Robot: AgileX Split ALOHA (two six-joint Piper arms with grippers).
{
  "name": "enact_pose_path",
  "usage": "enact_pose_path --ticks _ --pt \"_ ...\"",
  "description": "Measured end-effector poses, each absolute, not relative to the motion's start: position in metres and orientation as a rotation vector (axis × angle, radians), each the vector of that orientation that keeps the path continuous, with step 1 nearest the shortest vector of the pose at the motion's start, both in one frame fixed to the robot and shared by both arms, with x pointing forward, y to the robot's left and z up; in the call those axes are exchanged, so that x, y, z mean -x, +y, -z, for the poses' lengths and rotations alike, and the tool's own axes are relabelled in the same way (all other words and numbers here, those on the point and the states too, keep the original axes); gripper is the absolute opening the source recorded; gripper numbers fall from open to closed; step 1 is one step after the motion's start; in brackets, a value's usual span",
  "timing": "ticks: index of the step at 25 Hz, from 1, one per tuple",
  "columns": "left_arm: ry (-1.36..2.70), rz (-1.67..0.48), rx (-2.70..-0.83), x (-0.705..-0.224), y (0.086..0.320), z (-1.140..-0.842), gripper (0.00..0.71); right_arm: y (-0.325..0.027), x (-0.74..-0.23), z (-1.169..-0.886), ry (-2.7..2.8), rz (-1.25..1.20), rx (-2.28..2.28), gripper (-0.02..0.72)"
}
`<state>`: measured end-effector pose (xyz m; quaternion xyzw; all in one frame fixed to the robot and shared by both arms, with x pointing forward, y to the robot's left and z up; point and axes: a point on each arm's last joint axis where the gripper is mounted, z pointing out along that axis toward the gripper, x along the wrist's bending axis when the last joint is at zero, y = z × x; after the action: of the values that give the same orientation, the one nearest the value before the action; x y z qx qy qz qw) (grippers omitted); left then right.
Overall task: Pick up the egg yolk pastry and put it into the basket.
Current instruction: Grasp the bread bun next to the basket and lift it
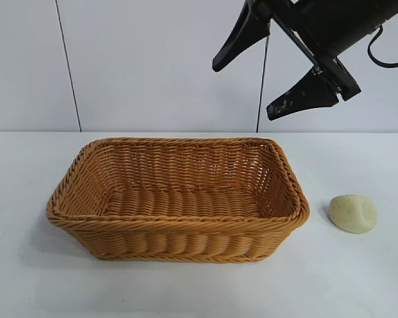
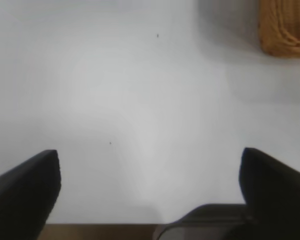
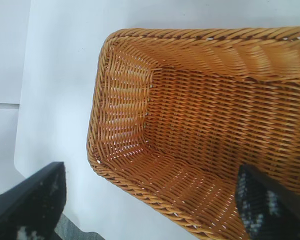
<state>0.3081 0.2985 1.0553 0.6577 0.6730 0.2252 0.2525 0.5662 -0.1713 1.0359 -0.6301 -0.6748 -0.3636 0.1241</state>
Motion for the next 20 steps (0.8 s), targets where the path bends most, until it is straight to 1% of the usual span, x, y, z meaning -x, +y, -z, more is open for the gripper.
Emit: enact_pose_path --ticks 4,12,20 --pt "1.802 -0.638 -1.762 -0.29 0.299 -1.045 0.695 -0.171 -0.566 -1.036 -1.967 1.06 1.837 0.655" --pt "1.694 -0.753 -1.659 -0.265 0.299 -1.051 0.695 -0.175 -0.566 -1.033 -2.049 1.021 1.839 0.655" --pt "1.55 -0.888 -1.522 -0.233 0.3 -1.053 0.695 -0.185 -0.565 -1.025 -2.139 0.873 1.935 0.655"
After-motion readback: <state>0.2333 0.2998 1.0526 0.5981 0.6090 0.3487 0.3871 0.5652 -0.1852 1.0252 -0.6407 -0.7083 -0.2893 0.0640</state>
